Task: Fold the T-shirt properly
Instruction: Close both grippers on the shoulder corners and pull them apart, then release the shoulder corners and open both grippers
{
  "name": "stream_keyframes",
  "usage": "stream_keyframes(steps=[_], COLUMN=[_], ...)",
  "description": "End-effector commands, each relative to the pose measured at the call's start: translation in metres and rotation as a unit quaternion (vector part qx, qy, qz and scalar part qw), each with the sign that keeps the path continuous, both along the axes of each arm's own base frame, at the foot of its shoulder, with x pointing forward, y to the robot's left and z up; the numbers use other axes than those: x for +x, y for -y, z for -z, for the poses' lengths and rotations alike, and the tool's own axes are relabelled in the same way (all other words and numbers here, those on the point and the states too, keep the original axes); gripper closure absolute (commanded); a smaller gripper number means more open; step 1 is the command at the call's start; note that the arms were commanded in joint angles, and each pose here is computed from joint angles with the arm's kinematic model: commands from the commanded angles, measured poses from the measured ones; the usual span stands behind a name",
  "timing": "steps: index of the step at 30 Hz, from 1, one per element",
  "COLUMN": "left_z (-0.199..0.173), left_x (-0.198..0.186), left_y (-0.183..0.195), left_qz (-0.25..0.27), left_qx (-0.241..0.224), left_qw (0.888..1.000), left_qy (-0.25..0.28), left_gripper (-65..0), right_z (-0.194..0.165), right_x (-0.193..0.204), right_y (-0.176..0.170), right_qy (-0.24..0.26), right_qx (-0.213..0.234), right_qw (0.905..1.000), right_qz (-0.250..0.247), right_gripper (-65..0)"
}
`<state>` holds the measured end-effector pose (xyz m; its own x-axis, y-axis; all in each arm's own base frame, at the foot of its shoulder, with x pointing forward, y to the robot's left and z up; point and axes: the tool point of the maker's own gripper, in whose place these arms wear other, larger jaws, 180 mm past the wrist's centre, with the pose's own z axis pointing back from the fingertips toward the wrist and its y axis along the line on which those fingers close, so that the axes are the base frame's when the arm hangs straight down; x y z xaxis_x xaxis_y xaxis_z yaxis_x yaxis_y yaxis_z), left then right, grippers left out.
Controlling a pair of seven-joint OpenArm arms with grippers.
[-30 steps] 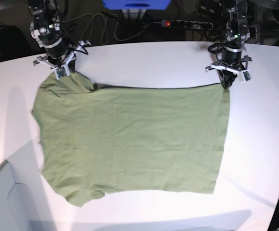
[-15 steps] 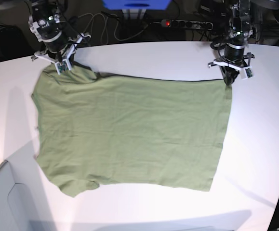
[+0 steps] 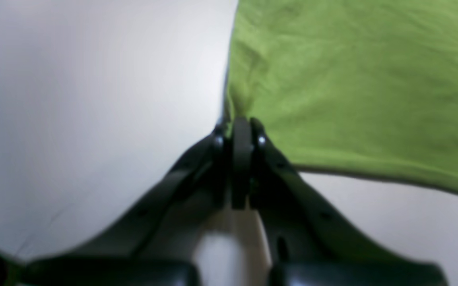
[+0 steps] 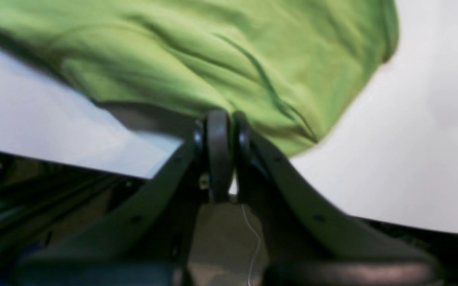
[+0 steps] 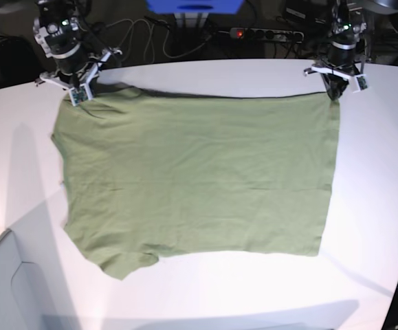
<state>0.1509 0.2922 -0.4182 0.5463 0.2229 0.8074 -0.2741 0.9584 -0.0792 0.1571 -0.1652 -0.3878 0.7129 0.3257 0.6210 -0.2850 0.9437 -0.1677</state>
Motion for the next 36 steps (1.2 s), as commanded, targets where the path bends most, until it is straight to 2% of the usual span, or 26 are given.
stream_keyframes(steps=[1,9,25,36], left_z=[-0.006,-0.028,-0.062,-0.064], left_x=[-0.001,0.005,0.049,0.054], left_y=[-0.006,0.0,-0.008,-0.007], left_qz=[0.001,0.012,0.009,0.01], left_qx=[0.012,0.017,0.032,0.031], left_qw=[1.0,0.999,0.995,0.994], left_qy=[0.0,0.024,0.094,0.1], left_gripper=[0.0,0.0,0.0,0.0], right_z=[-0.011,-0.023,-0.067,-0.047], right_x=[0.007,0.016,0.091,0.128], right_y=[0.0,0.0,-0.007,-0.04], right_qy=[0.023,0.043,0.146,0.142], right_qx=[0.001,-0.003,0.001,0.019], right_qw=[0.9997,0.999,0.9891,0.9878], right_qz=[-0.006,-0.012,-0.019,-0.06], right_gripper=[-0.2,-0.2,-0.2,-0.2])
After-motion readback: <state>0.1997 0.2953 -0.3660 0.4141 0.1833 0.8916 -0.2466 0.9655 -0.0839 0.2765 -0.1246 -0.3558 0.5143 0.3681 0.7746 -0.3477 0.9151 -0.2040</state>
